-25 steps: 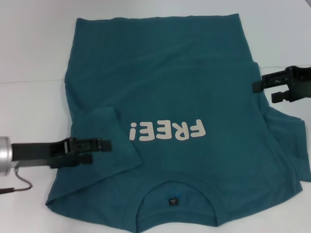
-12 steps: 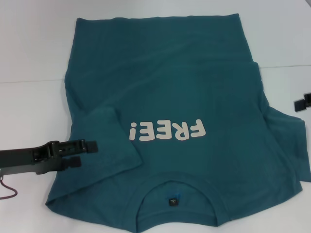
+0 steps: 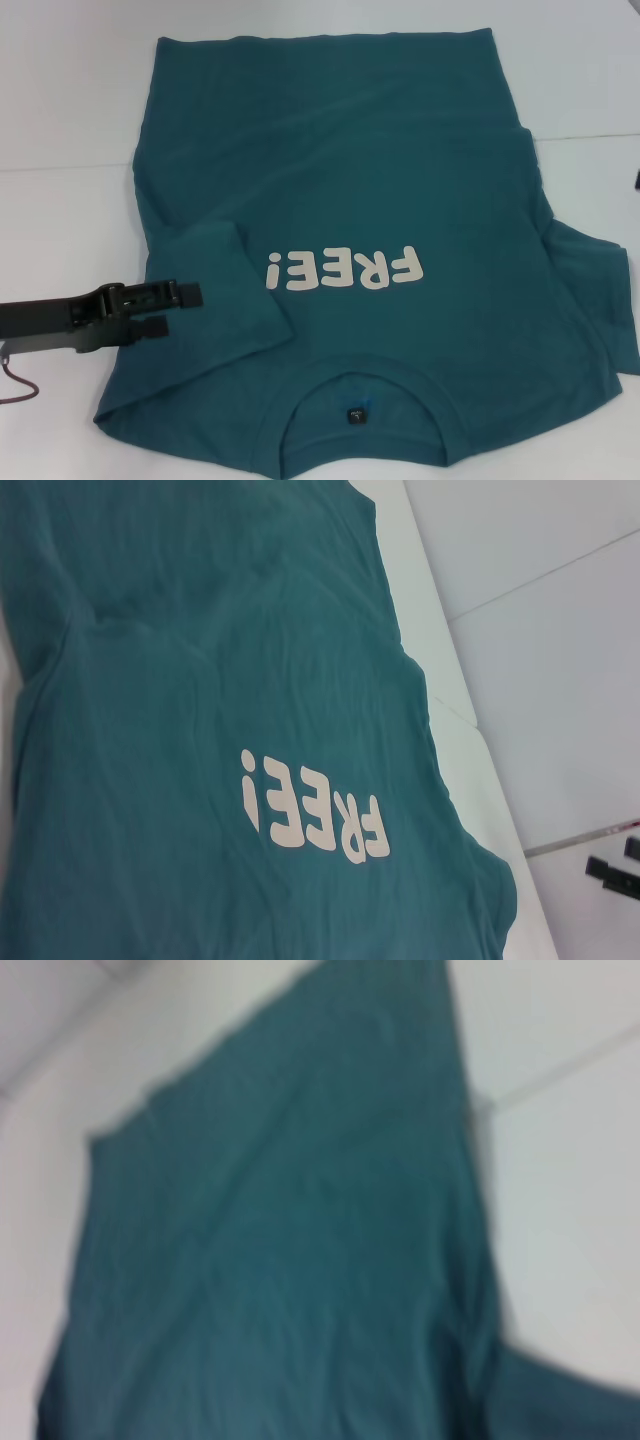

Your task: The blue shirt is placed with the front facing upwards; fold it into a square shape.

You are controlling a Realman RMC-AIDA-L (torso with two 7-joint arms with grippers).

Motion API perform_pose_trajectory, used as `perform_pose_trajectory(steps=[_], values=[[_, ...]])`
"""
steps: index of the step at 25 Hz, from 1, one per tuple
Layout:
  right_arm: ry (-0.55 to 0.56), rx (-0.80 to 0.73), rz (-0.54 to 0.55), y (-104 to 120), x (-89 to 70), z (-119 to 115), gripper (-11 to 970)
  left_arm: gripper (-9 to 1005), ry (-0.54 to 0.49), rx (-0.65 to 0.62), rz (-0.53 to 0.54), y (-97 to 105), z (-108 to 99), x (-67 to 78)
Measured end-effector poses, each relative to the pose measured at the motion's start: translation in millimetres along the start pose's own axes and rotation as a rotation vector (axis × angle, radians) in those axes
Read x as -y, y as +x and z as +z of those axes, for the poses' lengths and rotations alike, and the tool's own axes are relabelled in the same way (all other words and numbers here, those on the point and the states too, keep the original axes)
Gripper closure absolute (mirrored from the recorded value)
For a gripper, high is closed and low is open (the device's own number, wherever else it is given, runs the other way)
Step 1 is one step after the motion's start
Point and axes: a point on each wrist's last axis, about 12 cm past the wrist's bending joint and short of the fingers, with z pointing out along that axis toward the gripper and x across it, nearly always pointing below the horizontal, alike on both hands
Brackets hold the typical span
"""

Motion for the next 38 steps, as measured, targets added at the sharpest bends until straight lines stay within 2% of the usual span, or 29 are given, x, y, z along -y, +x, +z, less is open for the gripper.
perform_pose_trajectory(steps=[4,11,18,23,29,38], values=[[-0.022,0.032,0.027,1.6,0.3,4.7,63,50,0.001,0.007,-0.003,-1.0,-0.8,0.1],[0.143,-0.106,0.016,6.8,3.1,16.4,64,50,0.000,0.010,-0.006,-1.3,-0.2,-0.4],[0.184,-0.120,-0.010,11.3,0.0,33.2,64,50,-0.009,0.020,-0.010,-1.6,-0.4,-2.0],[0.213,-0.126,-0.009,22.0,4.5,49.3,63,50,-0.012,0.024,-0.014,-0.7,-0.6,-3.1],[0.203,-0.117,0.003,29.8,2.3,64.3,63,50,-0.010,0.023,-0.011,-1.5,0.1,-2.2],[0.181,-0.090,0.001,27.3,-5.5,72.5,64,50,-0.008,0.022,-0.012,-1.0,1.7,-1.7]])
